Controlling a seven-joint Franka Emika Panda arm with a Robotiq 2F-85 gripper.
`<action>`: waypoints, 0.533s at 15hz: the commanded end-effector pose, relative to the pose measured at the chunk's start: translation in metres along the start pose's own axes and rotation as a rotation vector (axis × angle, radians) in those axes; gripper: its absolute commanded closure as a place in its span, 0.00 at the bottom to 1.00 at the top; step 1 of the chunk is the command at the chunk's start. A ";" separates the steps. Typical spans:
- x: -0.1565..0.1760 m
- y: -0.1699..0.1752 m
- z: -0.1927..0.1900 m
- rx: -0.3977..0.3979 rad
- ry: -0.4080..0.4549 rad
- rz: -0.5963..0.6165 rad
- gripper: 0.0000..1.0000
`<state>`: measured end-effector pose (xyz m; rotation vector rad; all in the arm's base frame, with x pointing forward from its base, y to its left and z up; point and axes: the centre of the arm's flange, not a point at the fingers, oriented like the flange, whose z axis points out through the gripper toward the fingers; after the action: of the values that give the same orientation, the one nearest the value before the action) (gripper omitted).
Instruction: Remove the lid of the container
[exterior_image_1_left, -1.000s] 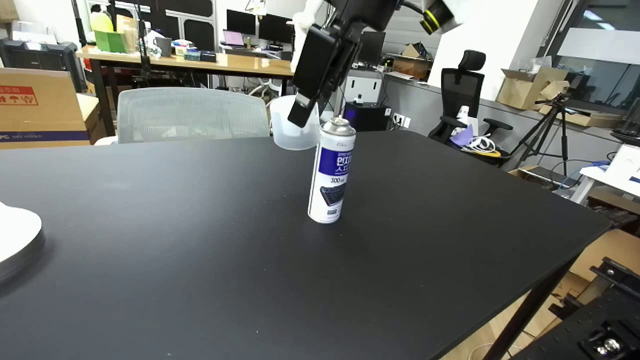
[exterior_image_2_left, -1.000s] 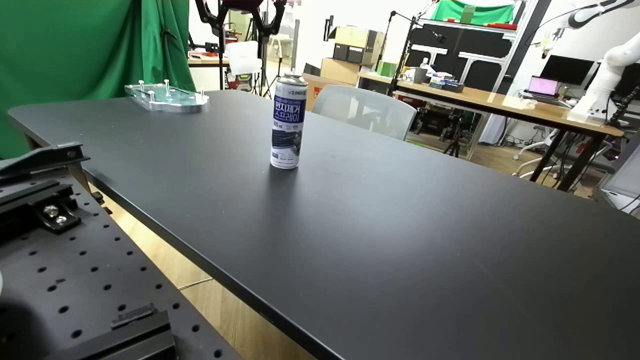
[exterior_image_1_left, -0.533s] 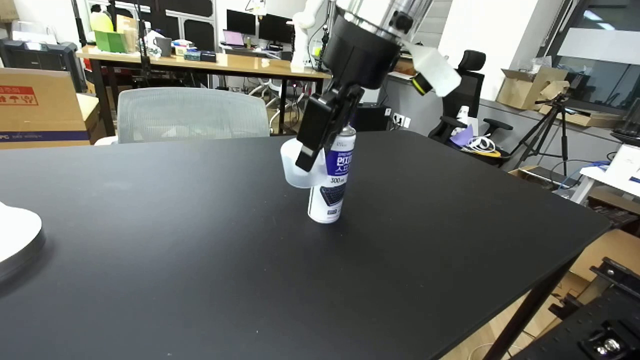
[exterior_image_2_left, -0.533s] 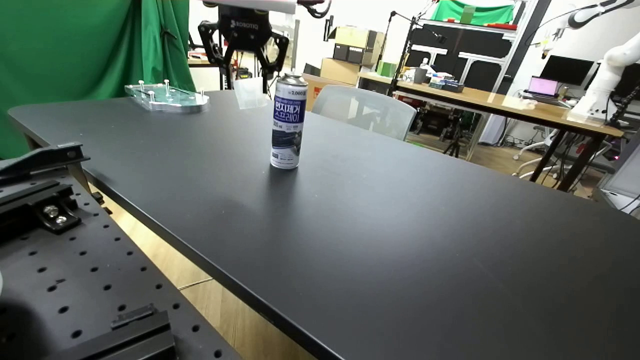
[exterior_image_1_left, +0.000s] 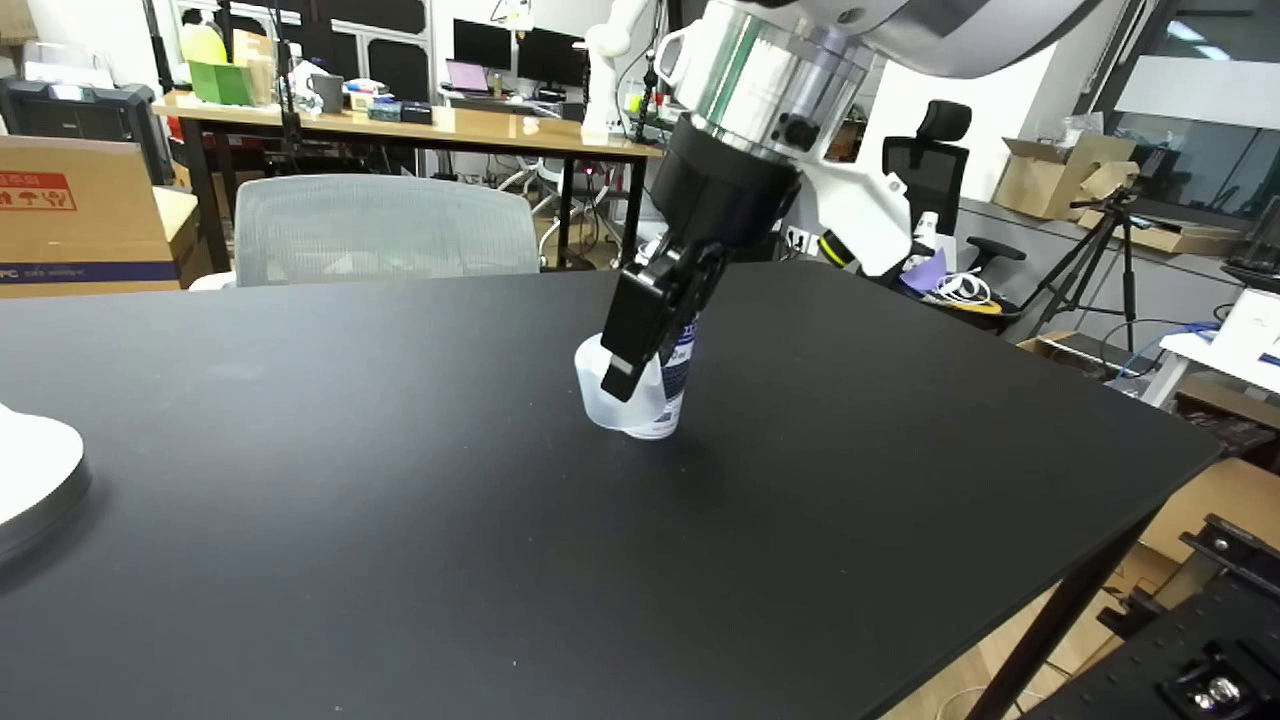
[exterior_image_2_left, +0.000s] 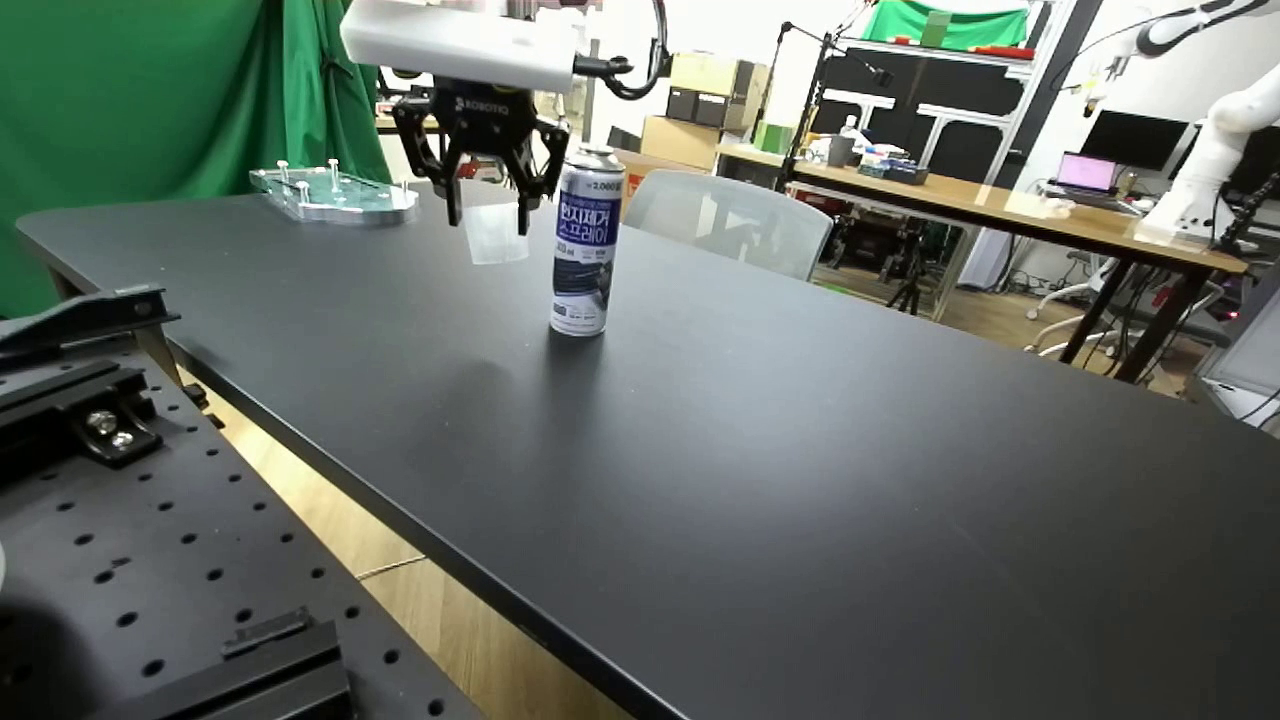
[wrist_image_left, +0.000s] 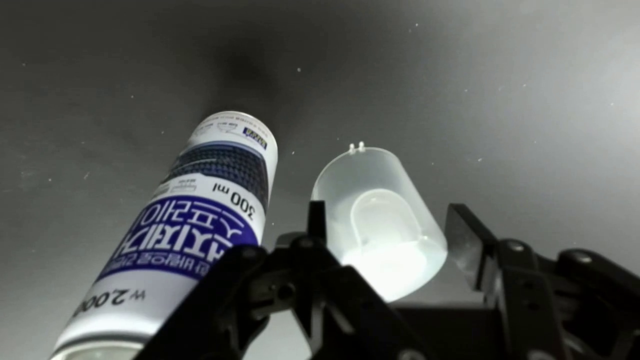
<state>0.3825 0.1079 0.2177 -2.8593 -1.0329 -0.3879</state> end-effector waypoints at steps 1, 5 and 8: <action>-0.004 0.003 0.017 0.012 0.013 0.011 0.63; -0.008 0.009 0.026 0.007 0.029 0.044 0.63; -0.011 0.019 0.031 -0.011 0.062 0.091 0.63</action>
<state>0.3858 0.1031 0.2078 -2.8693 -0.9445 -0.4063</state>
